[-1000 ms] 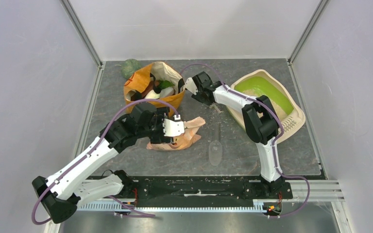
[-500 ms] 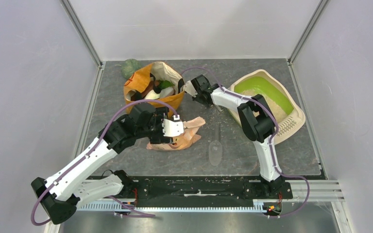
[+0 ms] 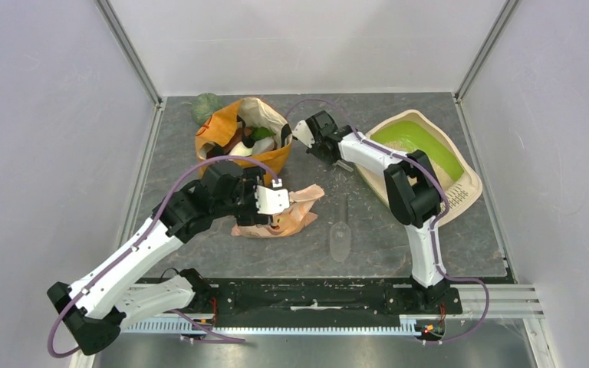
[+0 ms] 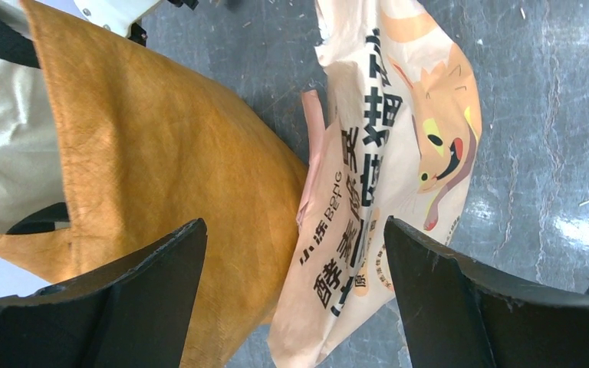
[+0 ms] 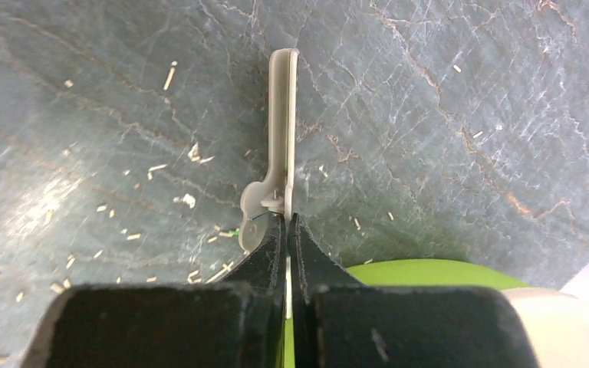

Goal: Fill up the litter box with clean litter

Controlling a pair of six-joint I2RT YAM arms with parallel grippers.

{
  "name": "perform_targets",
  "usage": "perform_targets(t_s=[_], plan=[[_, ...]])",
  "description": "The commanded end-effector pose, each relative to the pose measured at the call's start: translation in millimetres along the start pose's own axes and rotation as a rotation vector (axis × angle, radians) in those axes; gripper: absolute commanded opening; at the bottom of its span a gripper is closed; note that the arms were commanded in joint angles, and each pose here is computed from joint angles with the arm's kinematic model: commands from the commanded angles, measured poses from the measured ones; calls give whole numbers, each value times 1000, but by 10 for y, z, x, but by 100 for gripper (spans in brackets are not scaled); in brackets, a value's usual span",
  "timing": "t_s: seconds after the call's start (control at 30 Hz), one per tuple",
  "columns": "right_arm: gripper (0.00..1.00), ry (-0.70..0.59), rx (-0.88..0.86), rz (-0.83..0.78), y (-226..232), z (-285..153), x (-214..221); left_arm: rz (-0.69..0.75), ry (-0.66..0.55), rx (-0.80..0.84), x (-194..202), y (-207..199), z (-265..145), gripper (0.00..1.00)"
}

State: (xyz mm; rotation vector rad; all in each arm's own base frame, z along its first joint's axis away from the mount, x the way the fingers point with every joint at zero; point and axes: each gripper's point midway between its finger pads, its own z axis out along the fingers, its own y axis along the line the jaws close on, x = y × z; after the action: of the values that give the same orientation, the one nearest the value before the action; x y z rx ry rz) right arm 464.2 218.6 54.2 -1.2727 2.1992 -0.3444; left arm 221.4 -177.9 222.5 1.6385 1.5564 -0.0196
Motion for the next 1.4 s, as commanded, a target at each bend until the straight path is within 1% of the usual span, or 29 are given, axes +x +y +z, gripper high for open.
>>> perform_targets(t_s=[0.0, 0.27, 0.33, 0.47, 0.53, 0.6, 0.7, 0.73, 0.83, 0.97, 1.07, 1.17, 1.27, 1.37], plan=[[0, -139, -39, 145, -346, -663, -311, -51, -116, -67, -328, 230, -150, 92], [0, -299, -74, 269, -650, -1417, -449, -88, -226, -83, -614, 350, -233, 92], [0, -328, -62, 301, -783, -1633, -443, -106, -291, -106, -754, 416, -307, 92], [0, -439, -129, 353, -887, -2149, -456, -130, -443, -116, -1055, 474, -479, 92], [0, -521, -189, 353, -852, -2438, -504, -139, -475, -109, -1159, 514, -511, 92], [0, -590, -261, 323, -759, -2728, -543, -143, -482, -110, -1227, 582, -515, 91], [0, -665, -392, 300, -575, -3168, -474, -147, -486, -123, -1287, 679, -577, 88], [0, -691, -435, 295, -504, -3297, -432, -158, -507, -118, -1310, 680, -618, 87], [0, -797, -567, 245, -189, -3754, -312, -227, -625, -85, -1447, 659, -775, 86], [0, -927, -704, 238, 91, -4296, -262, -316, -732, 45, -1721, 575, -947, 86], [0, -966, -781, 246, 174, -4518, -267, -333, -819, 162, -1929, 472, -1043, 88], [0, -995, -850, 247, 247, -4661, -294, -421, -863, 203, -2077, 543, -1053, 89], [0, -995, -891, 234, 343, -4674, -286, -483, -909, 221, -2227, 659, -1096, 87], [0, -997, -917, 210, 443, -4675, -301, -598, -955, 269, -2371, 742, -1137, 85]])
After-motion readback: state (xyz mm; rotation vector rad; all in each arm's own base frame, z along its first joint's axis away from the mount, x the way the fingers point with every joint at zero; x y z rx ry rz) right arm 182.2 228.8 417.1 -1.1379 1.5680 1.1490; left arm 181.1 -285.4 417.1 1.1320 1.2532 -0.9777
